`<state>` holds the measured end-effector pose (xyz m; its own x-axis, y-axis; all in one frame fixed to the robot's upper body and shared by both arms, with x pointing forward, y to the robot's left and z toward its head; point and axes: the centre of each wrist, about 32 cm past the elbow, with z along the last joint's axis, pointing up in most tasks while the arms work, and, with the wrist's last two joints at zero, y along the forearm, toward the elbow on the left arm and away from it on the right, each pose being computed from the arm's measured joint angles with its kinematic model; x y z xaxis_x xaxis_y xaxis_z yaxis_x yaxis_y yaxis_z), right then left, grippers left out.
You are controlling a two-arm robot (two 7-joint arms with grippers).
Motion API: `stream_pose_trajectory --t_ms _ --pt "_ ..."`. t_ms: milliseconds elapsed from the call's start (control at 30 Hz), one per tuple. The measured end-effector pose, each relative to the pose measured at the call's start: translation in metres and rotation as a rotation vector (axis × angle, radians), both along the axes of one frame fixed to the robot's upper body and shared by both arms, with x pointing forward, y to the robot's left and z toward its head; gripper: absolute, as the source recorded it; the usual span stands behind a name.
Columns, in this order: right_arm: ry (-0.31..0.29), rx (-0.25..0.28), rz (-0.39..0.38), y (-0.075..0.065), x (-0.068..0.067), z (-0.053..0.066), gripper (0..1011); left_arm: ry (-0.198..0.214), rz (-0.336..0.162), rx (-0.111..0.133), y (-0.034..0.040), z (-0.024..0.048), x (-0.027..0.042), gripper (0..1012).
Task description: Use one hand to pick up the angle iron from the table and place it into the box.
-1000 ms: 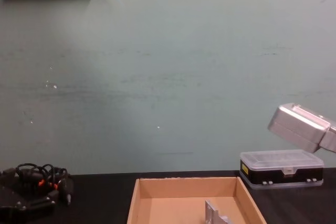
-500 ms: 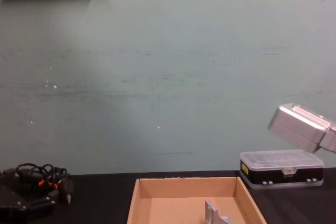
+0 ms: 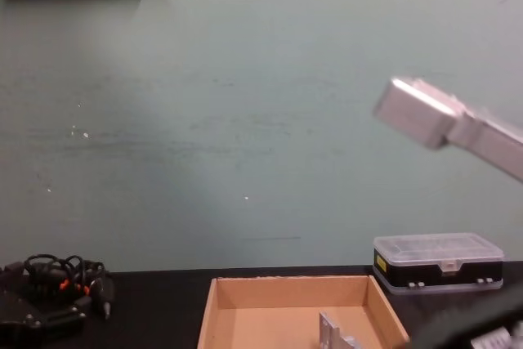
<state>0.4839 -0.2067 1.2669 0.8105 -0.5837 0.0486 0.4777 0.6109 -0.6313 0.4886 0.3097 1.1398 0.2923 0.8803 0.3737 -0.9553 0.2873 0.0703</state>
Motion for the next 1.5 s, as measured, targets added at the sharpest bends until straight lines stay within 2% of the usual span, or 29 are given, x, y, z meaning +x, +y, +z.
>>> stream_pose_trajectory --t_ms 267,533,767,1000,1267,1500 --pt "-0.074 0.014 -0.005 0.013 0.030 0.021 56 0.000 0.000 0.000 0.0000 0.0000 0.0000 1011" --pt "-0.099 -0.002 -0.010 0.024 0.057 0.027 56 0.000 0.000 0.000 0.0000 0.0000 0.0000 1011" --pt "-0.099 -0.034 -0.026 0.034 0.087 0.022 56 0.000 0.000 0.000 0.0000 0.0000 0.0000 1011" --pt "-0.099 -0.056 -0.034 0.042 0.110 0.020 56 0.000 0.000 0.000 0.0000 0.0000 0.0000 1011" --pt "-0.093 -0.070 -0.032 0.051 0.127 0.014 56 0.000 0.000 0.000 0.0000 0.0000 0.0000 1011" --pt "-0.063 -0.083 -0.027 0.057 0.142 0.001 56 0.000 0.000 0.000 0.0000 0.0000 0.0000 1011"
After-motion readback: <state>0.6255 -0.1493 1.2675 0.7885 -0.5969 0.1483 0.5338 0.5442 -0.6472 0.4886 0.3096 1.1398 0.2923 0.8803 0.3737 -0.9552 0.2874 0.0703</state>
